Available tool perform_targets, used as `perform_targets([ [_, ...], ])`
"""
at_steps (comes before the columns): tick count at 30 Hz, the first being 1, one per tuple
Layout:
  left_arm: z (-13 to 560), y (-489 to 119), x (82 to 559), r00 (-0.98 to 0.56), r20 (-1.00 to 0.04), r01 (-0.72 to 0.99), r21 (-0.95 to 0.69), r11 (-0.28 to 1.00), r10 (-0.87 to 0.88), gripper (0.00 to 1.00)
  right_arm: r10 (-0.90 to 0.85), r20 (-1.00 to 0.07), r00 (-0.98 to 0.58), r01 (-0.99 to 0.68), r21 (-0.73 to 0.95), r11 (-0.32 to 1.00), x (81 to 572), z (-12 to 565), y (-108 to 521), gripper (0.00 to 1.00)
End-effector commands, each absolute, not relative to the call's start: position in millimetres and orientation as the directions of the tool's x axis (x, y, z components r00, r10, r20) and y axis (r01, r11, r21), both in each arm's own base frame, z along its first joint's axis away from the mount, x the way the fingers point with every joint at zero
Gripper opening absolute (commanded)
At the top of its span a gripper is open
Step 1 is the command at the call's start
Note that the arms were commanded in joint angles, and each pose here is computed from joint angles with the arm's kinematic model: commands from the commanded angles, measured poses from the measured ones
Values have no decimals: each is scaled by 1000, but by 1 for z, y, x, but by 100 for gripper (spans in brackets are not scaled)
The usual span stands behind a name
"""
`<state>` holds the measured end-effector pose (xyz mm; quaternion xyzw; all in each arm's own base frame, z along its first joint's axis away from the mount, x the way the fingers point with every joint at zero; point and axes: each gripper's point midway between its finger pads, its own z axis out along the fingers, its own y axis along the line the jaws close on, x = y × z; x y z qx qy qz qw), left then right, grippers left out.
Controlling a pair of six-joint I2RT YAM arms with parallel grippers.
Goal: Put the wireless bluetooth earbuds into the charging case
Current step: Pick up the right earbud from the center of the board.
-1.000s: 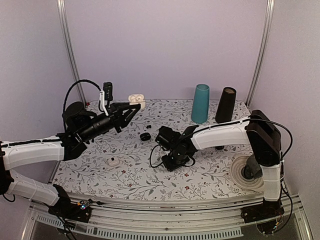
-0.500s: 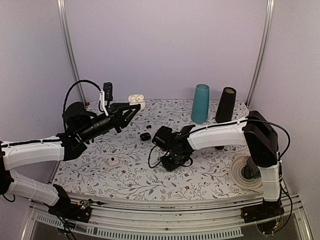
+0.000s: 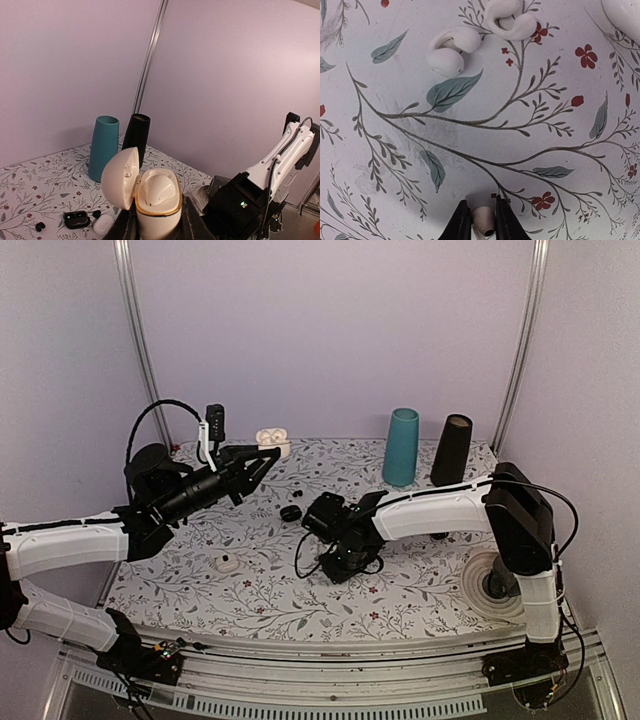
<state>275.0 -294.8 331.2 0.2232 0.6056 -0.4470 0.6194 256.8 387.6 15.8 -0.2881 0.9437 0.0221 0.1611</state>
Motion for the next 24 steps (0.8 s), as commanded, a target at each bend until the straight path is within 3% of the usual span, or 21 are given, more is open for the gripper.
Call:
perform_targets([
  [1, 338, -287, 277, -112, -947, 819, -261, 512, -302, 0, -536, -307, -787, -551, -44, 834, 252, 14, 385, 15],
  [13, 332, -288, 279, -125, -947, 813, -269, 516, -296, 0, -445, -360, -820, -496, 60, 866, 263, 31, 378, 12],
  [24, 305, -300, 281, -176, -947, 827, -291, 482, -269, 0, -286, -480, -829, -397, 145, 906, 288, 73, 365, 12],
])
